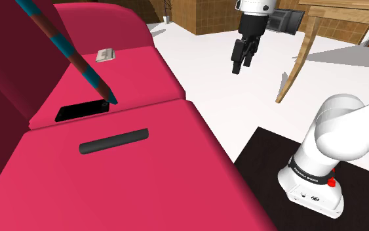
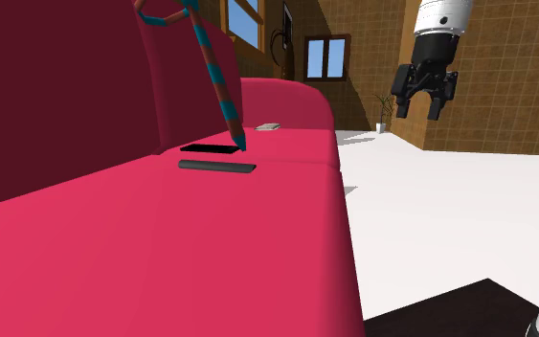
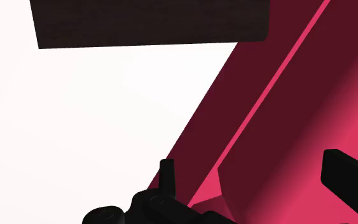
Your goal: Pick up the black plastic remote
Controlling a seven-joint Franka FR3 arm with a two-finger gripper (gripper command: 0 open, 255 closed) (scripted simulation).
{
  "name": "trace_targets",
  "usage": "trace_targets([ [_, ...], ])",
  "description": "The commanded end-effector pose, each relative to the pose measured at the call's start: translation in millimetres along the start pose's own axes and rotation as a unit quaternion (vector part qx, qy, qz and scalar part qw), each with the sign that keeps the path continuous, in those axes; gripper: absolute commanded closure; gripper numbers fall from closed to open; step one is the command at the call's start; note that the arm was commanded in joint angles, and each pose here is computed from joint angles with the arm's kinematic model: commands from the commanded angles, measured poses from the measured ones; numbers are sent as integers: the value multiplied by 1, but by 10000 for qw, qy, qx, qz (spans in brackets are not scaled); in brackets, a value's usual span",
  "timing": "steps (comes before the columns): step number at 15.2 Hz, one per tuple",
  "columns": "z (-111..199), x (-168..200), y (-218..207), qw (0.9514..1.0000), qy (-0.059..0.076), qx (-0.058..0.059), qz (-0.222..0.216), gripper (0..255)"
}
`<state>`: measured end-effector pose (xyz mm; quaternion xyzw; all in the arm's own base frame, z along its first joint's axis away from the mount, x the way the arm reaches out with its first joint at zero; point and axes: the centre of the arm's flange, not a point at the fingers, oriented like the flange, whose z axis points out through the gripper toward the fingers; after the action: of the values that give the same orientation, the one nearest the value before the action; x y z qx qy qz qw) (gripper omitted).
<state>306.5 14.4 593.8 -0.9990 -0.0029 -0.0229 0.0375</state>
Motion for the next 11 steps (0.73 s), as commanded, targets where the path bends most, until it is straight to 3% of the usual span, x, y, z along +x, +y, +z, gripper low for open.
trace_targets([
  [1, 0, 0, 0, 10000, 0, 0, 0, 0],
  [6, 15, 50, -43, 9978, -84, 19, -662, 0],
  [11, 30, 94, -92, 9911, -168, 37, -1320, 0],
])
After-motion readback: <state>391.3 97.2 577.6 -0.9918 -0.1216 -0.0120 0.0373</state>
